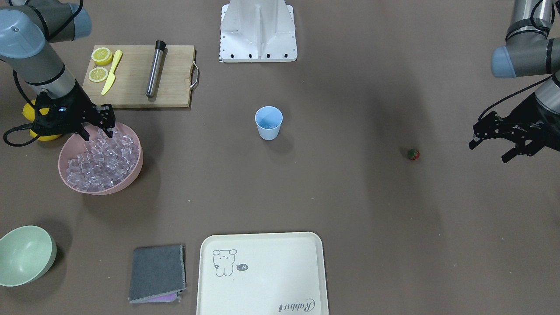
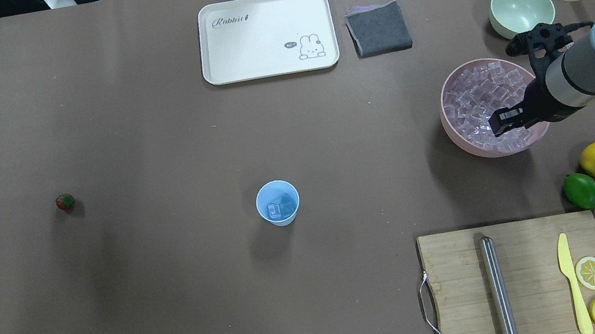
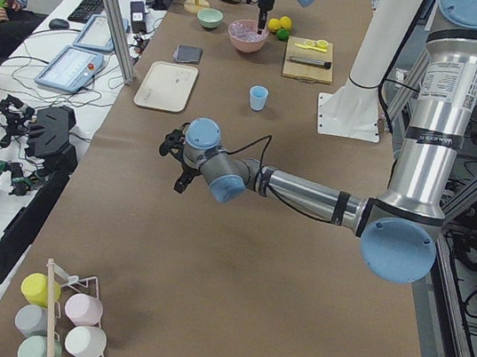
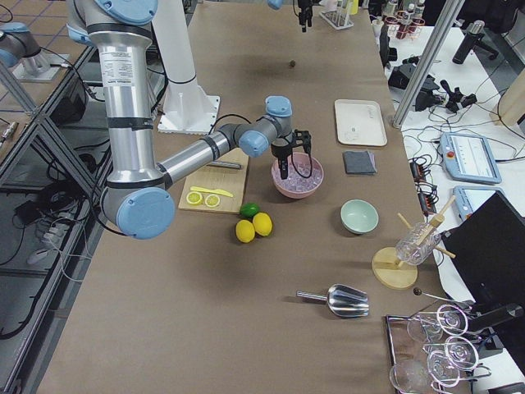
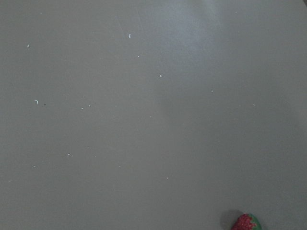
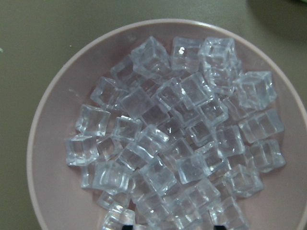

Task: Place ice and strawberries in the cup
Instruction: 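Lower the right gripper into the ice, grasp cubes and lift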

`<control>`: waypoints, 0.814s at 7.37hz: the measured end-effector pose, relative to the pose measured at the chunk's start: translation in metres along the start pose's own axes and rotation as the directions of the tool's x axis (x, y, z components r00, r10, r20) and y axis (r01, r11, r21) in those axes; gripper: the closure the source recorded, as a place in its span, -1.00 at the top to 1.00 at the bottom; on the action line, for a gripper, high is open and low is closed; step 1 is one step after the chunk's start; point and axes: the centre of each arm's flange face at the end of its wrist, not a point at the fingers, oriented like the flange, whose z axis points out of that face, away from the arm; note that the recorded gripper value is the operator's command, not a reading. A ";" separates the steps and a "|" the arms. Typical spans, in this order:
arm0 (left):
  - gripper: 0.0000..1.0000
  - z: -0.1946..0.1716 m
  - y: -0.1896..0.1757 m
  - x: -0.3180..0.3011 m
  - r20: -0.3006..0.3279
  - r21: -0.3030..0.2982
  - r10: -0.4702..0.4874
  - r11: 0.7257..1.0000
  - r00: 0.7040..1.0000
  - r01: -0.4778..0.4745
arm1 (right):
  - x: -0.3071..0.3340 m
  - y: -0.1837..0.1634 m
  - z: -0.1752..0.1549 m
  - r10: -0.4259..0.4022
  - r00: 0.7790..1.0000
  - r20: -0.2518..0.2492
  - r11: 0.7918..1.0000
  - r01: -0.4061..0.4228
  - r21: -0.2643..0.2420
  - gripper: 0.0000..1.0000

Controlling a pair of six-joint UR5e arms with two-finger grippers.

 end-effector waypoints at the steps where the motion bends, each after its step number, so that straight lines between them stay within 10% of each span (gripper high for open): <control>1: 0.96 0.000 0.000 0.000 0.000 -0.001 0.000 1.000 1.000 0.000 | -0.005 0.004 0.003 0.023 1.000 -0.004 1.000 -0.023 0.002 0.29; 6: 0.96 0.004 0.001 0.004 -0.002 -0.005 0.001 1.000 1.000 -0.001 | -0.019 0.018 0.009 0.077 0.997 -0.015 0.997 -0.077 0.006 -0.14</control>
